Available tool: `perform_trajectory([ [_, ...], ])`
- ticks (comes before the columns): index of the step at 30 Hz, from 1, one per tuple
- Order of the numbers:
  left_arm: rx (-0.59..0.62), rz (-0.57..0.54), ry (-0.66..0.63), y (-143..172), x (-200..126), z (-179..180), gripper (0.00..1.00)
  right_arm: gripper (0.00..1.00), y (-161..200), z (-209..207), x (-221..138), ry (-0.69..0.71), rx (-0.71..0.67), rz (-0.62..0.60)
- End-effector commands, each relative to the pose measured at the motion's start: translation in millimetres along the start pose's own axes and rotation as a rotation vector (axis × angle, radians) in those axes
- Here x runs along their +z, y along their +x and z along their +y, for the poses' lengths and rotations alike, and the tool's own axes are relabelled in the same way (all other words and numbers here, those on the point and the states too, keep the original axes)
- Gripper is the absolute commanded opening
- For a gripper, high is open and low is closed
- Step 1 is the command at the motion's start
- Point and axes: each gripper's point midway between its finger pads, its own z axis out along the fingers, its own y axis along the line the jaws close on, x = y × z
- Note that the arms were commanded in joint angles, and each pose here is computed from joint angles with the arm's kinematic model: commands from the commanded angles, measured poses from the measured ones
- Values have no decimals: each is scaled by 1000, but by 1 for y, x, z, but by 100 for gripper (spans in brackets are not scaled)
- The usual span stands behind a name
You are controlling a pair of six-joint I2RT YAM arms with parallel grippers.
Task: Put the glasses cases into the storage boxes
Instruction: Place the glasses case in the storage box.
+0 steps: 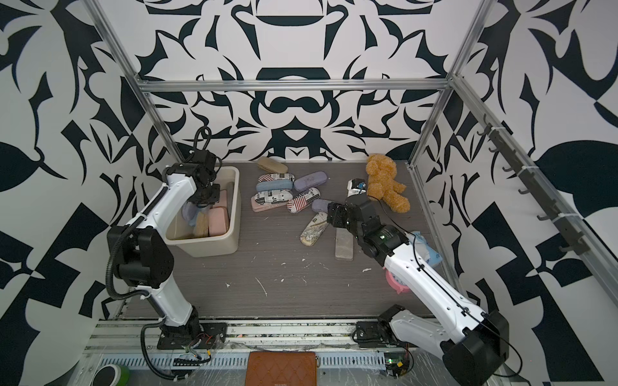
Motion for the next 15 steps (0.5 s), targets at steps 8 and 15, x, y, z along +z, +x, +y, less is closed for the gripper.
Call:
perform_trajectory([
  [8,60,136,-275,-5,30,49,41,75,-7,-4,-12,-41,9,-20],
  [15,39,91,-235,-11,15,41,87,75,-5,-5,-13,-44,8,-11],
])
